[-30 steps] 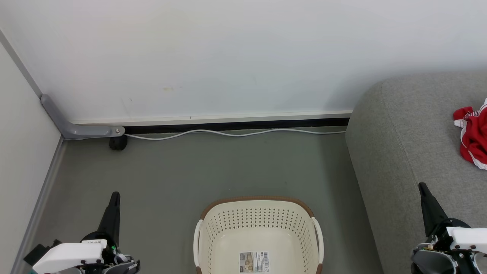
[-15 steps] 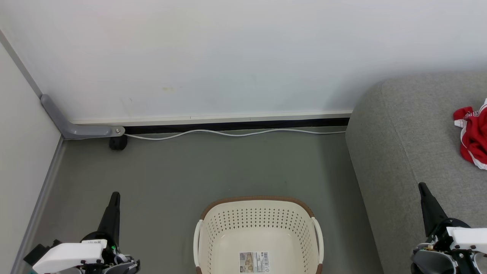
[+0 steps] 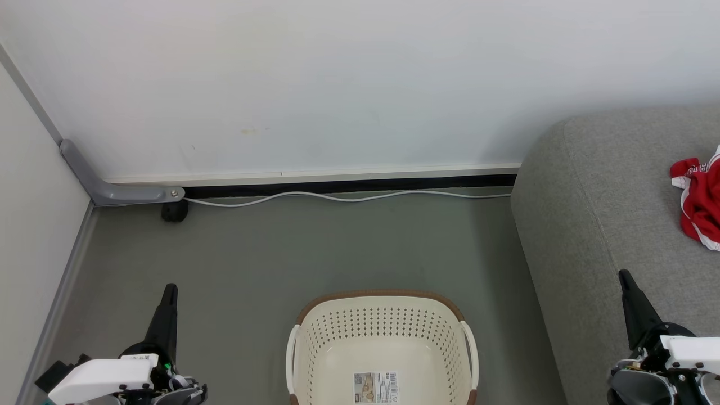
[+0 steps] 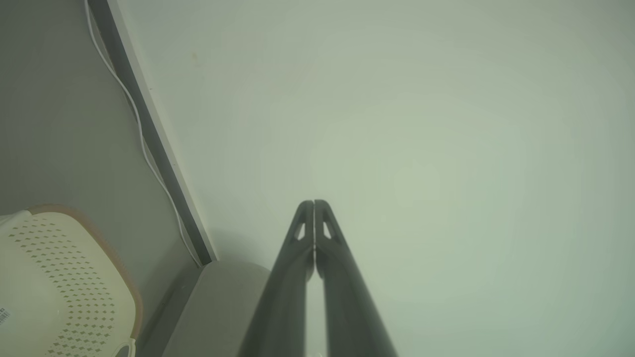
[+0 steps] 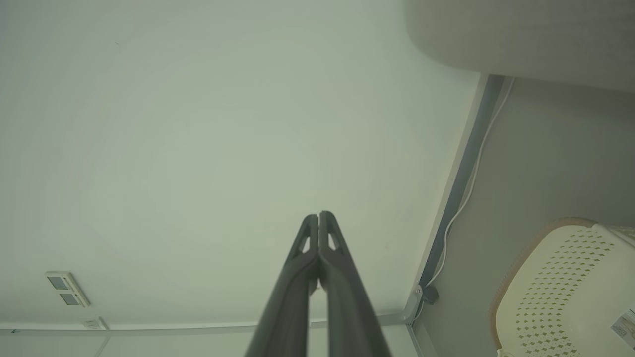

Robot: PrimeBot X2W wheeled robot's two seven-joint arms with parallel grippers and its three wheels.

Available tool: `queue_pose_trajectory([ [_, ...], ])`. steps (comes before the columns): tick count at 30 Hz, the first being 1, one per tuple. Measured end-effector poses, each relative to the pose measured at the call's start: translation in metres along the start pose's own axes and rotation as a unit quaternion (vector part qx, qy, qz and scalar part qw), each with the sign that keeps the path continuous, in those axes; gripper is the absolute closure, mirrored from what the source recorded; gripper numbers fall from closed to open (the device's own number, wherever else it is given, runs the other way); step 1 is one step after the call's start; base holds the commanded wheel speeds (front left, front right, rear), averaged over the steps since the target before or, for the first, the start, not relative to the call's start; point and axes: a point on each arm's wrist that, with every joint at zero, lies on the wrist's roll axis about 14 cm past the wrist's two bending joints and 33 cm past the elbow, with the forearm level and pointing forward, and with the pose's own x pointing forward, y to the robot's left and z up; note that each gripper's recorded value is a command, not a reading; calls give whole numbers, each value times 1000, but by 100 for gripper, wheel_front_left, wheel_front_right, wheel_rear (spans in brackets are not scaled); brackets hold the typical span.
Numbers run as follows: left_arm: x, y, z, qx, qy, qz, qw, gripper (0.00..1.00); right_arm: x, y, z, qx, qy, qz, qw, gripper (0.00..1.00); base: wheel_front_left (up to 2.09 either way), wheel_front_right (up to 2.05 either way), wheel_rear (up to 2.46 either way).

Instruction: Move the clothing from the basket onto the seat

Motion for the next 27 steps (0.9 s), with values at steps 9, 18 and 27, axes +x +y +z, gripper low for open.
queue_pose_trajectory([
  [9, 0, 0, 0, 0, 0, 0, 1000, 100, 0, 0, 0, 0, 0, 0, 1000, 100, 0, 0, 0],
  [18, 0, 0, 0, 0, 0, 0, 1000, 100, 0, 0, 0, 0, 0, 0, 1000, 100, 0, 0, 0],
  [27, 0, 0, 0, 0, 0, 0, 1000, 100, 0, 0, 0, 0, 0, 0, 1000, 100, 0, 0, 0],
])
